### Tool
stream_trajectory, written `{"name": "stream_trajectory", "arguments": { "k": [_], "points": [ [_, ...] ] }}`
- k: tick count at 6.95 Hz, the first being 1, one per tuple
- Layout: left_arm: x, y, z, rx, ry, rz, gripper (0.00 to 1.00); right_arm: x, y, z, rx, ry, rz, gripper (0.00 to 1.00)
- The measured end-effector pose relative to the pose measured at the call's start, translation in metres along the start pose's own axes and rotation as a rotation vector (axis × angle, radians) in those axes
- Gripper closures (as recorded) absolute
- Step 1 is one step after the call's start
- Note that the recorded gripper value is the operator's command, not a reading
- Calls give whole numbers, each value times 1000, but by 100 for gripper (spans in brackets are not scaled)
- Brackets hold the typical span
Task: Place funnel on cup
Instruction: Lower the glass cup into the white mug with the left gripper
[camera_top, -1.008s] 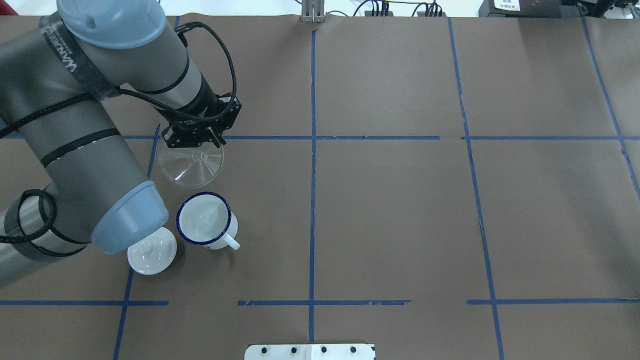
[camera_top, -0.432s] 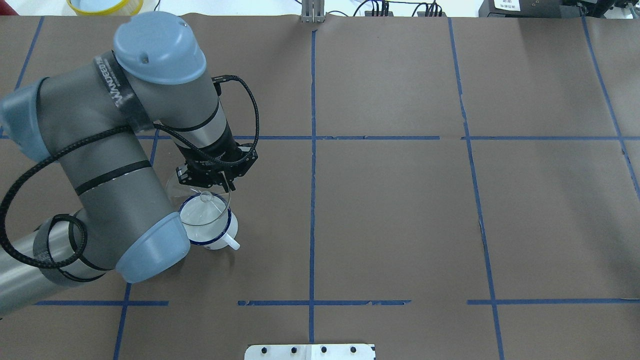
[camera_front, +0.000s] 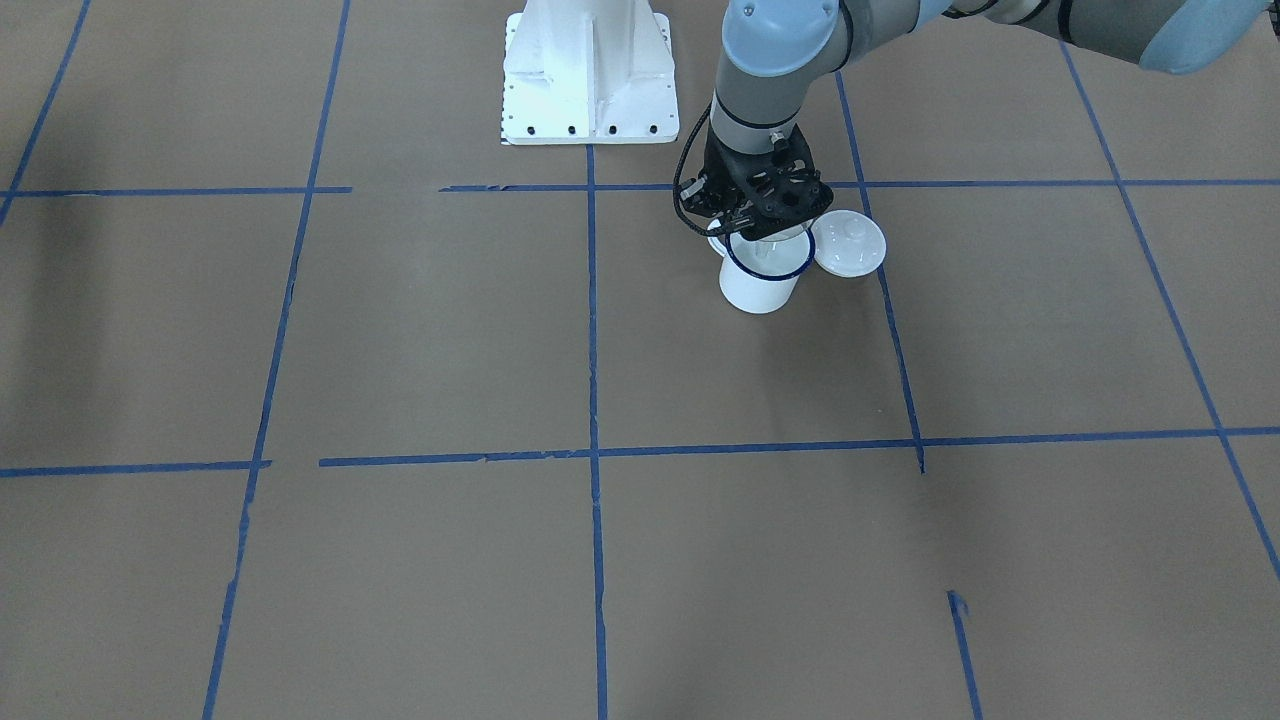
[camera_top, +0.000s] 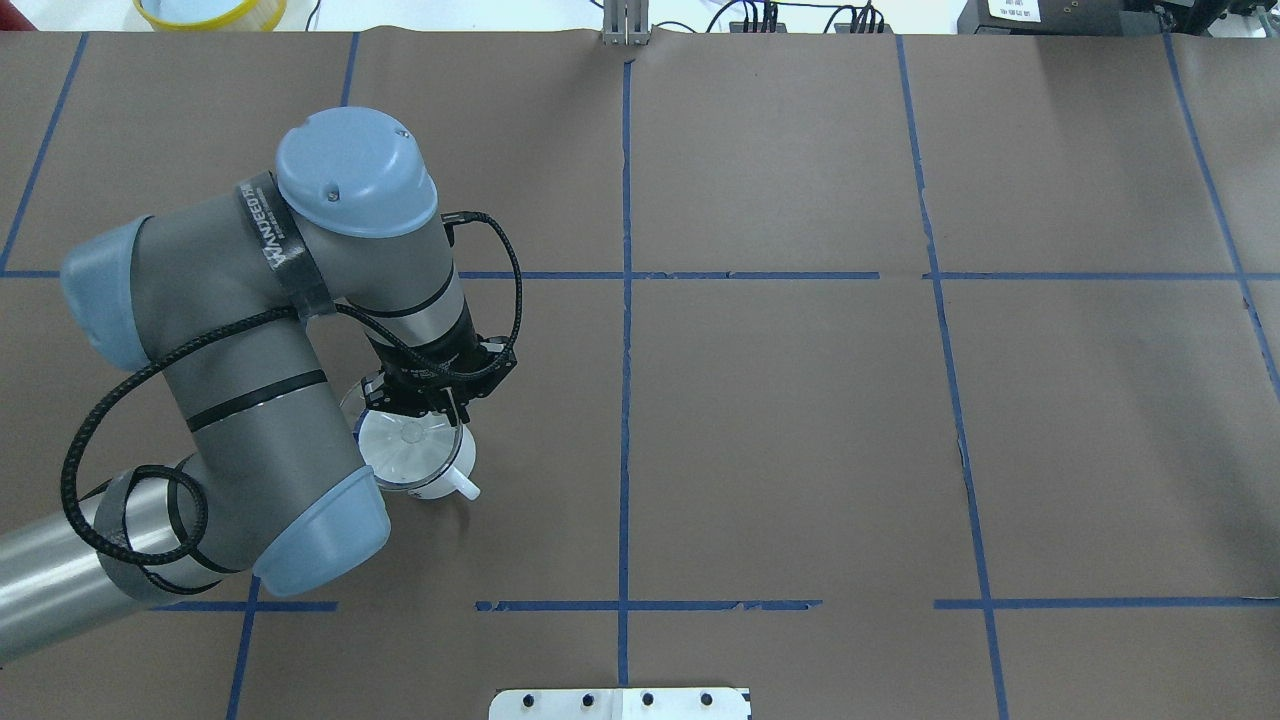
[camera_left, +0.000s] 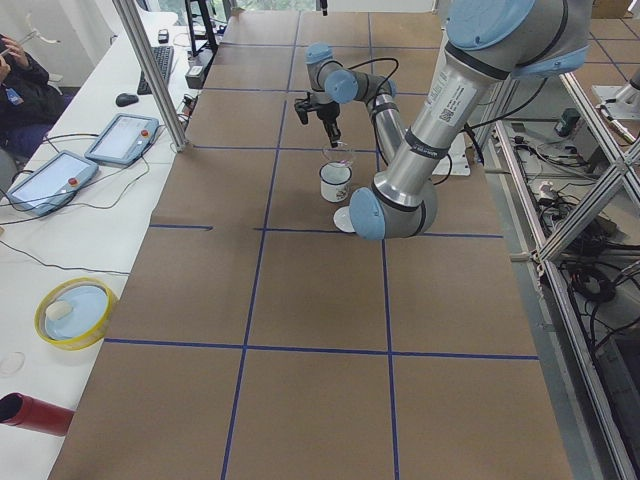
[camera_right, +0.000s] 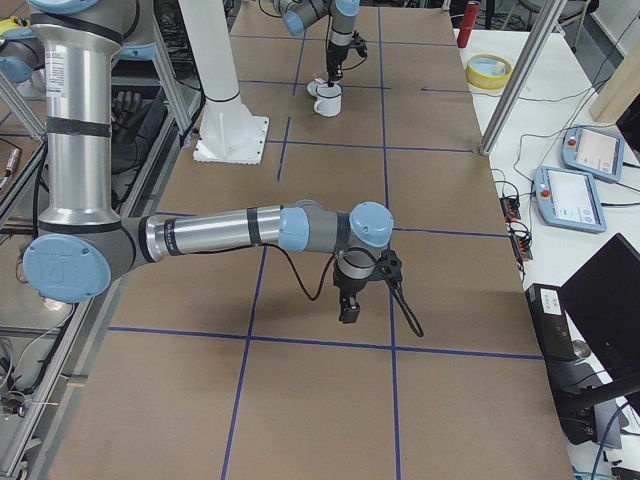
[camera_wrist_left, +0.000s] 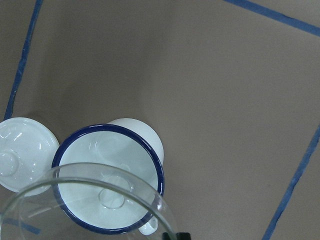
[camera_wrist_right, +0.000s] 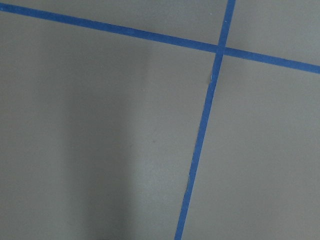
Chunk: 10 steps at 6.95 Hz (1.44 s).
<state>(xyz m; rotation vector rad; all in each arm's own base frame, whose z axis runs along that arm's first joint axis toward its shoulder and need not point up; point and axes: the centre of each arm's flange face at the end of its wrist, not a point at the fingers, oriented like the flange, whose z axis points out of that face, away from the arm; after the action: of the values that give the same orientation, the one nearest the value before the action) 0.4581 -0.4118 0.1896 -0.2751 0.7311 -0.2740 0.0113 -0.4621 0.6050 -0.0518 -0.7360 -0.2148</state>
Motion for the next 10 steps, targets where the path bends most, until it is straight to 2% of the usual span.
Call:
{"name": "stream_trajectory", "arguments": {
  "k": [2,3,4,6,7,9,10],
  "points": [
    [6,-5,24,-9,-9,6,100,0,0,0,0,0,0,0],
    [6,-6,30,-12,-11,8,90,0,0,0,0,0,0,0],
    [6,-7,33,-13,-14,8,67,0,0,0,0,0,0,0],
    [5,-7,35,-14,-17,7,5,0,0,0,0,0,0,0],
    [4,-8,36,-14,-17,6,0,0,0,0,0,0,0,0],
    [1,-9,29,-7,-7,6,0,0,0,0,0,0,0,0],
    [-8,-15,11,11,22,28,0,0,0,0,0,0,0,0]
  ]
}}
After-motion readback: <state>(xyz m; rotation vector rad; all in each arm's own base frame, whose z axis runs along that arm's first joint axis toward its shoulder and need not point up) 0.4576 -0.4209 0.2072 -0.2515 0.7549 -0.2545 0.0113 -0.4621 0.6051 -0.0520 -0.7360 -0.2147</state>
